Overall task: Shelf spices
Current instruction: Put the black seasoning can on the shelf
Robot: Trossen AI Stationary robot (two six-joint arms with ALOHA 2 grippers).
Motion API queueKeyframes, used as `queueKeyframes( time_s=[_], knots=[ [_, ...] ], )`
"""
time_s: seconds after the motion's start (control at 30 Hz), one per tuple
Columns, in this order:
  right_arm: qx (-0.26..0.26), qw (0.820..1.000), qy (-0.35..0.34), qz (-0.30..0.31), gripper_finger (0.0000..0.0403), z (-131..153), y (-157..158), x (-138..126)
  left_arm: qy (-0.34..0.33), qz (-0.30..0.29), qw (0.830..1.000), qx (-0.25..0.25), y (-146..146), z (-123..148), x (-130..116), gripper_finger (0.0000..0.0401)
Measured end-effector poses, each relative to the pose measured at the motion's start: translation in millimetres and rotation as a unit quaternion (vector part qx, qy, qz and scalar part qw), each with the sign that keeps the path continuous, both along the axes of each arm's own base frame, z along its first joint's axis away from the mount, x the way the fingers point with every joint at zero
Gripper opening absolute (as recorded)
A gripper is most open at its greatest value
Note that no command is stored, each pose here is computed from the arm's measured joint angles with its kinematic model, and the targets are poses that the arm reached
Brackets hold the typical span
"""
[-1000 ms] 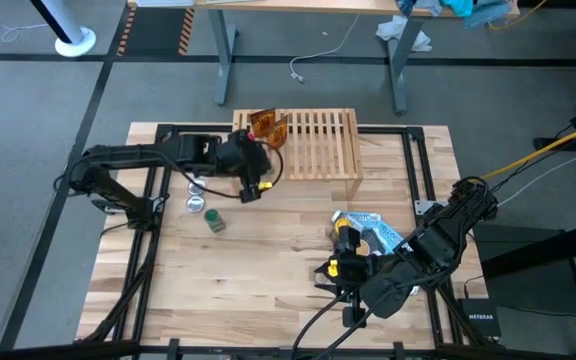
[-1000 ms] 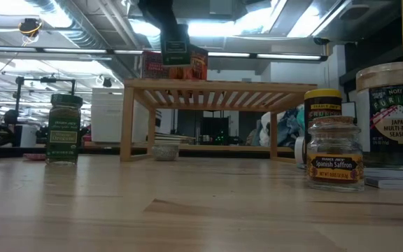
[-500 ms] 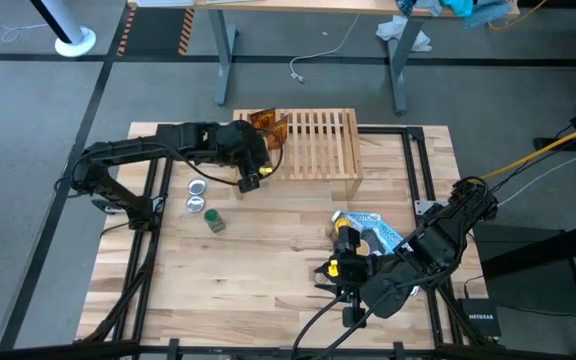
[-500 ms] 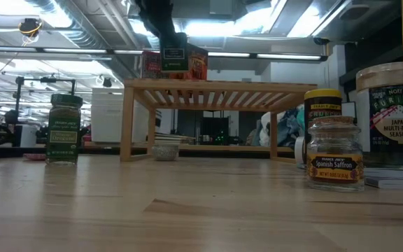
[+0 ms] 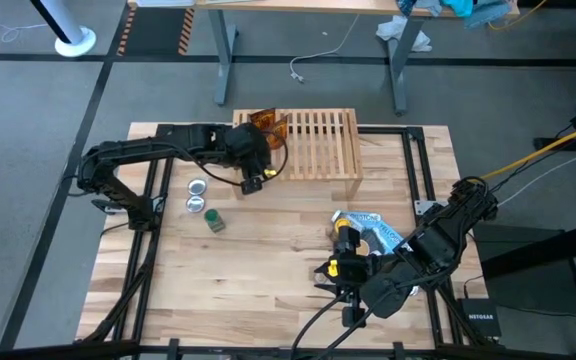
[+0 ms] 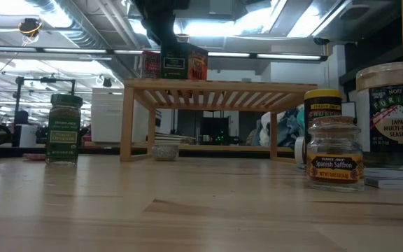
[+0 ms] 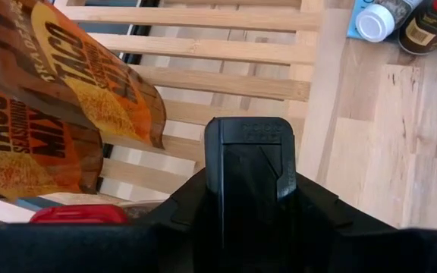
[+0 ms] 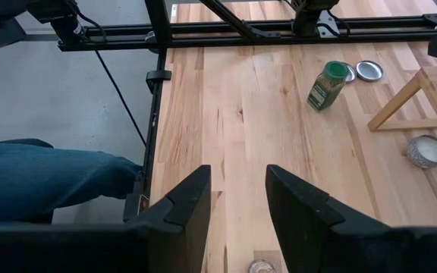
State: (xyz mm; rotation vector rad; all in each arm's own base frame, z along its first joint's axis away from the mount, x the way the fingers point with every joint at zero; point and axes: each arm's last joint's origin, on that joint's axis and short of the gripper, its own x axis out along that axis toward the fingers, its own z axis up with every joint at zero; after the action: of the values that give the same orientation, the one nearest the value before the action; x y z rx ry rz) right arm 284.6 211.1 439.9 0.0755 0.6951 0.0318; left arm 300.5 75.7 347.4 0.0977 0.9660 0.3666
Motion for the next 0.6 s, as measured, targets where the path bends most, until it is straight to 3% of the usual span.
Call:
queueKeyframes(
  time_s=[0.2,0.43,0.6],
  knots=[
    [0.0,1.0,0.0,0.0,0.0134,-0.1,0.1,0.1,0.0,0.004,1.0,-0.002,2.1,-0.1,-0.6,0.0117],
    [0.0,1.0,0.0,0.0,0.0134,0.0,0.1,0.0,-0.004,0.013,1.0,-0.005,5.5,0.1,-1.0,0.0157],
    [0.0,1.0,0.0,0.0,0.0134,-0.1,0.0,0.1,-0.006,0.01,1.0,-0.009,5.5,0.1,-1.0,0.016]
  ],
)
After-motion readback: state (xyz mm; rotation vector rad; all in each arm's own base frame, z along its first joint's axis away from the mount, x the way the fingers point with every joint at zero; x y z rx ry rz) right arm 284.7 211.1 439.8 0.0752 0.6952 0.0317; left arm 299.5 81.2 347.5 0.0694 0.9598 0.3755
